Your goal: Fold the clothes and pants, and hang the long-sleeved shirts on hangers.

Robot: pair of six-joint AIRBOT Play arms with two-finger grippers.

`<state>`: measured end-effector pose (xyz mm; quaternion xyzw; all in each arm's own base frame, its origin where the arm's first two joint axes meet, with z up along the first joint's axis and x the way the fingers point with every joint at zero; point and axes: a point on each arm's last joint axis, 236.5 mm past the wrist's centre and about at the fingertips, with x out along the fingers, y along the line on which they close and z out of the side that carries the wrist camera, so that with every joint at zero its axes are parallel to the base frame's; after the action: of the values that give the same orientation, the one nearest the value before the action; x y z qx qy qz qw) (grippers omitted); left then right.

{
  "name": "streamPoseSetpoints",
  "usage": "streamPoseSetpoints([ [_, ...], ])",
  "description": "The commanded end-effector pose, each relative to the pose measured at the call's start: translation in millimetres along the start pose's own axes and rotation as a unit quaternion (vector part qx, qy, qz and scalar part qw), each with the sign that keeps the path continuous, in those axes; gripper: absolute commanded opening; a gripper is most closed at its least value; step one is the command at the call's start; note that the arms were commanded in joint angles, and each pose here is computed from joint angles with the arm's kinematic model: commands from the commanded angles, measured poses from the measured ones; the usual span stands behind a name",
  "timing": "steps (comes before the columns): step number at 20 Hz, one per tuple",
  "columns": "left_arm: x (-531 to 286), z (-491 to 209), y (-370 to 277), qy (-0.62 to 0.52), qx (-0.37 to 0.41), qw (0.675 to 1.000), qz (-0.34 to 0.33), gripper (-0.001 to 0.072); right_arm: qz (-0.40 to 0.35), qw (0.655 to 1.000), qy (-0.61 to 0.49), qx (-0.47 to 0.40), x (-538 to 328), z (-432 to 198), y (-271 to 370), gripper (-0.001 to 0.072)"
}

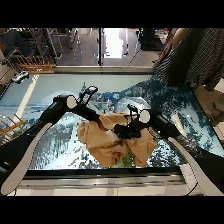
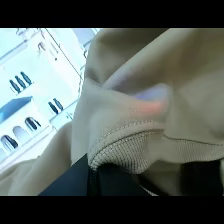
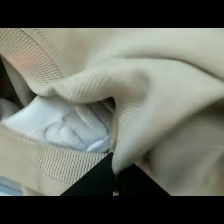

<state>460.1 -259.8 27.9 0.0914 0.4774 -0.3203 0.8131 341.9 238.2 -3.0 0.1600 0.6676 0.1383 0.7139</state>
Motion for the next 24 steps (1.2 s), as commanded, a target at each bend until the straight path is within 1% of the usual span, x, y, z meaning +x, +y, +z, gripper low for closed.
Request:
streamPoseSetpoints([
  [1,-58.6,72.8,4.4,-0.114,-0.015,0.993,-0.008,0.0014,-0.047,0.993,-0.087,-0.063,-68.4,54.5,-1.0,0.0026],
  [2,-95.0,106.9,1.8,-0.172,-0.032,0.984,-0.032,0.0013,-0.019,0.983,-0.166,-0.072,-111.7,91.5,21.8,0.0027],
  [3,-138.5,140.1,2.4,-0.234,-0.046,0.970,-0.052,0.0011,0.020,0.962,-0.258,-0.082,-161.5,127.7,49.9,0.0028],
  [4,-189.5,170.6,12.4,-0.301,-0.063,0.950,-0.053,0.0011,0.074,0.923,-0.367,-0.095,-225.3,160.6,85.9,0.0028],
  [5,-239.9,191.7,30.7,-0.362,-0.086,0.927,-0.040,0.0011,0.126,0.872,-0.461,-0.106,-287.9,180.1,118.1,0.0028],
  [6,-281.1,200.8,51.7,-0.409,-0.114,0.905,-0.025,0.0011,0.179,0.814,-0.540,-0.118,-349.5,186.0,147.9,0.0028],
  [7,-314.1,197.3,73.9,-0.438,-0.143,0.887,-0.012,0.0011,0.212,0.770,-0.586,-0.134,-391.0,181.6,167.5,0.0028],
  [8,-329.0,184.9,91.2,-0.441,-0.159,0.883,-0.001,0.0011,0.232,0.750,-0.601,-0.151,-410.5,173.1,181.1,0.0028],
  [9,-327.2,162.2,105.7,-0.415,-0.176,0.893,0.010,0.0012,0.238,0.754,-0.586,-0.176,-405.8,162.5,193.0,0.0028],
  [10,-307.8,132.6,112.6,-0.363,-0.194,0.911,0.009,0.0011,0.220,0.779,-0.548,-0.209,-380.1,153.9,195.1,0.0028],
  [11,-271.7,91.7,106.6,-0.276,-0.212,0.937,-0.013,0.0011,0.200,0.816,-0.489,-0.234,-340.7,142.9,192.5,0.0028],
  [12,-233.2,49.5,84.9,-0.177,-0.209,0.960,-0.050,0.0011,0.174,0.857,-0.416,-0.249,-294.7,129.7,179.4,0.0028],
  [13,-195.0,9.3,47.9,-0.081,-0.194,0.972,-0.109,0.0011,0.152,0.889,-0.345,-0.259,-253.2,113.6,165.3,0.0027],
  [14,-165.3,-17.5,11.7,-0.022,-0.176,0.971,-0.159,0.0011,0.131,0.912,-0.276,-0.272,-213.9,95.2,150.1,0.0027],
  [15,-134.9,-40.2,-25.0,0.022,-0.160,0.967,-0.198,0.0012,0.114,0.928,-0.216,-0.281,-182.2,78.2,134.8,0.0026],
  [16,-109.4,-60.7,-55.6,0.058,-0.137,0.964,-0.221,0.0015,0.099,0.941,-0.153,-0.287,-150.6,57.9,118.6,0.0026],
  [17,-85.3,-80.5,-79.3,0.086,-0.106,0.964,-0.228,0.0067,0.088,0.947,-0.102,-0.291,-124.2,39.7,104.2,0.0026],
  [18,-66.4,-91.3,-88.8,0.098,-0.085,0.968,-0.213,0.0201,0.078,0.953,-0.061,-0.285,-99.2,25.7,89.1,0.0026],
  [19,-52.5,-96.8,-87.7,0.106,-0.059,0.976,-0.182,0.0337,0.066,0.959,-0.043,-0.274,-79.3,21.2,74.9,0.0026],
  [21,-43.7,-80.2,-70.0,0.074,-0.031,0.989,-0.126,0.0373,0.044,0.966,-0.044,-0.253,-50.8,25.9,52.3,0.0026],
  [22,-44.7,-62.9,-63.5,0.042,-0.028,0.992,-0.113,0.0376,0.041,0.967,-0.048,-0.248,-44.2,28.0,48.9,0.0026],
  [24,-50.0,-28.8,-54.0,-0.021,0.010,0.995,-0.092,0.0376,0.044,0.966,-0.063,-0.248,-44.7,33.8,51.4,0.0026],
])
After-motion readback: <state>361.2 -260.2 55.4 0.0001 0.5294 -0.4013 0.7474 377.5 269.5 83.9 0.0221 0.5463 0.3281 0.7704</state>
